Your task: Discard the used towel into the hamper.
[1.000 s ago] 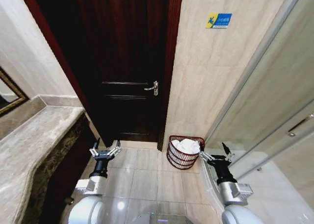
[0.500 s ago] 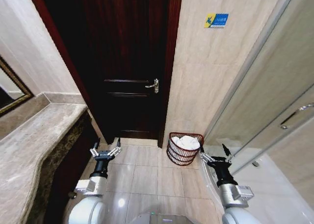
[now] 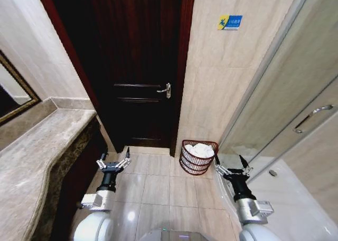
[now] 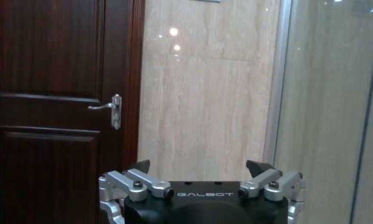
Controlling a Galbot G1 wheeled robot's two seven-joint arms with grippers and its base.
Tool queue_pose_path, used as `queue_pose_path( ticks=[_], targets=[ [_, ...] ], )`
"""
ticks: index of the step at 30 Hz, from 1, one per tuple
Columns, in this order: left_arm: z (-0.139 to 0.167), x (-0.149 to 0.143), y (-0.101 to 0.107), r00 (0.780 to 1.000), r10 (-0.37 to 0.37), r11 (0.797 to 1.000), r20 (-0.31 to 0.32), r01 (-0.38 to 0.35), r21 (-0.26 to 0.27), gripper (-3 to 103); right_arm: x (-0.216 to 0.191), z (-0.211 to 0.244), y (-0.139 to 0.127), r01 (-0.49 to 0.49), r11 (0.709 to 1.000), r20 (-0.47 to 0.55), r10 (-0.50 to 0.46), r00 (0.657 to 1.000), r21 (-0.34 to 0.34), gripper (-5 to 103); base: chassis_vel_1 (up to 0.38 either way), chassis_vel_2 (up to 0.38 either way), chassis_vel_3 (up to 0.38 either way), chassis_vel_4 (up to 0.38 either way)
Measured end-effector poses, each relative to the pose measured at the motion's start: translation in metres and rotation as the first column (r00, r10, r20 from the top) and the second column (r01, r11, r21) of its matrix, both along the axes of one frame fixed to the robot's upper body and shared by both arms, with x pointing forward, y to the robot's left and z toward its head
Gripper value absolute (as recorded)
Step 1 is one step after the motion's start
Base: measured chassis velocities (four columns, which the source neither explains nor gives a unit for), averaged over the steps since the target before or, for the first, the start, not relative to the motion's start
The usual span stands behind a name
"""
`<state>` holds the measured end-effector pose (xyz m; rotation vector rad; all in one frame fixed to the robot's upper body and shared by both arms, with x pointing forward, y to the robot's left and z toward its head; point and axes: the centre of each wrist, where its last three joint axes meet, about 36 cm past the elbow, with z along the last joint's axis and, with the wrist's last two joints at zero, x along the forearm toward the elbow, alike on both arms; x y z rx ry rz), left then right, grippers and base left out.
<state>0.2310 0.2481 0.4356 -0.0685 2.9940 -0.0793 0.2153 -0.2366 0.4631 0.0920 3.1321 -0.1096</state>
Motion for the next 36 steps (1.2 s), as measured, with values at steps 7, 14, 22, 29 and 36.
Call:
queue_pose_path(
  ticks=[7,14,22,29,36],
  targets=[
    [0.0048,-0.0013,-0.0015,1.000,0.000,1.000,0.007,0.000,0.001,100,-0.0012,0.0017,0.0002,-0.009,1.000,0.000,0.009,1.000,-0.002,100,0.064,-0.068,-0.064,0.066],
    [0.0027,-0.0021,-0.0030,1.000,-0.003,1.000,-0.002,0.003,0.000,100,-0.0007,-0.0043,-0.0008,-0.013,1.000,-0.016,0.013,1.000,-0.006,100,0.062,-0.058,-0.063,0.054],
    [0.0000,-0.0024,-0.0032,1.000,-0.009,1.000,-0.010,0.009,0.013,100,-0.0022,-0.0028,-0.0005,-0.016,1.000,-0.017,0.016,1.000,-0.009,100,0.070,-0.077,-0.062,0.067],
    [0.0001,-0.0039,-0.0049,1.000,-0.009,1.000,-0.010,0.009,0.014,100,-0.0042,-0.0015,0.0000,-0.018,1.000,-0.019,0.018,1.000,-0.009,100,0.074,-0.062,-0.064,0.063],
    [0.0001,-0.0038,-0.0060,1.000,-0.012,1.000,-0.010,0.012,0.012,100,-0.0035,-0.0018,0.0004,-0.020,1.000,-0.019,0.020,1.000,-0.010,100,0.078,-0.071,-0.079,0.072]
  ],
)
